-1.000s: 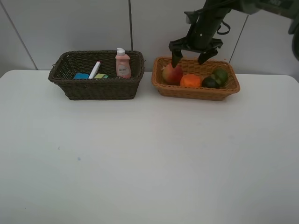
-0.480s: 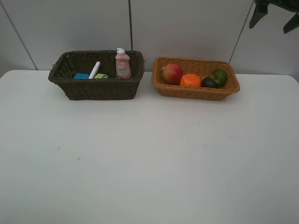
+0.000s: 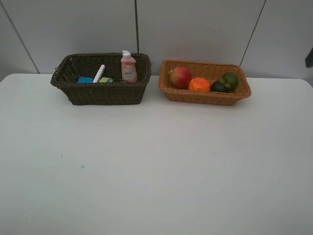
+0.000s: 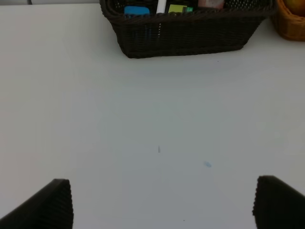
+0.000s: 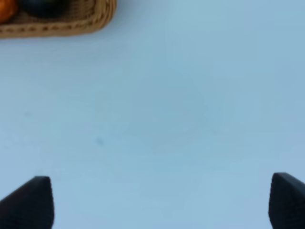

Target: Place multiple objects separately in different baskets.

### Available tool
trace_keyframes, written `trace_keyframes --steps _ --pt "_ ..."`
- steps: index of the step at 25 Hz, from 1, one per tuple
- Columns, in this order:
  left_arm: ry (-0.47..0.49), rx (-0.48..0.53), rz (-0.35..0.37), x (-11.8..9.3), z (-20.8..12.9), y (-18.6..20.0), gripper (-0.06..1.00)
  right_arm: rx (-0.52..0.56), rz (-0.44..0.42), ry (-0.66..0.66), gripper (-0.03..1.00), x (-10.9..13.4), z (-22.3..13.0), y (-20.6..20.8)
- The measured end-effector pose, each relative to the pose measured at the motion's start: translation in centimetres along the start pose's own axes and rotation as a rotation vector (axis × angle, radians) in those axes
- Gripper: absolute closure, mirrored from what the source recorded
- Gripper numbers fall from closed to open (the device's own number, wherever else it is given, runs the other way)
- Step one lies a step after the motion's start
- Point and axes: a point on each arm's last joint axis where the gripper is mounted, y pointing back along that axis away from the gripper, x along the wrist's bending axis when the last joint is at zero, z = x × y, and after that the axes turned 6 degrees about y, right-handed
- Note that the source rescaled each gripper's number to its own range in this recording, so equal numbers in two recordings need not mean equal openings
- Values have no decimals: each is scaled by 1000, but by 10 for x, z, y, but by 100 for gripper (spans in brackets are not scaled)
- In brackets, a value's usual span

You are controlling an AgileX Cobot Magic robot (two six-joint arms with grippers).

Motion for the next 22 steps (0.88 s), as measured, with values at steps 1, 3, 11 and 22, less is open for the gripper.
trace_keyframes --steps 1,3,11,22 --pt "0 0 0 0 0 0 2 -26 -2 -2 -3 0 -20 9" --pt "0 0 0 0 0 0 2 -95 -6 -7 -3 1 -56 26" --pt "0 0 0 0 0 0 2 -514 -44 -25 -3 4 -187 68" --pt "0 0 0 0 0 0 2 -691 -54 -26 -3 8 -243 57"
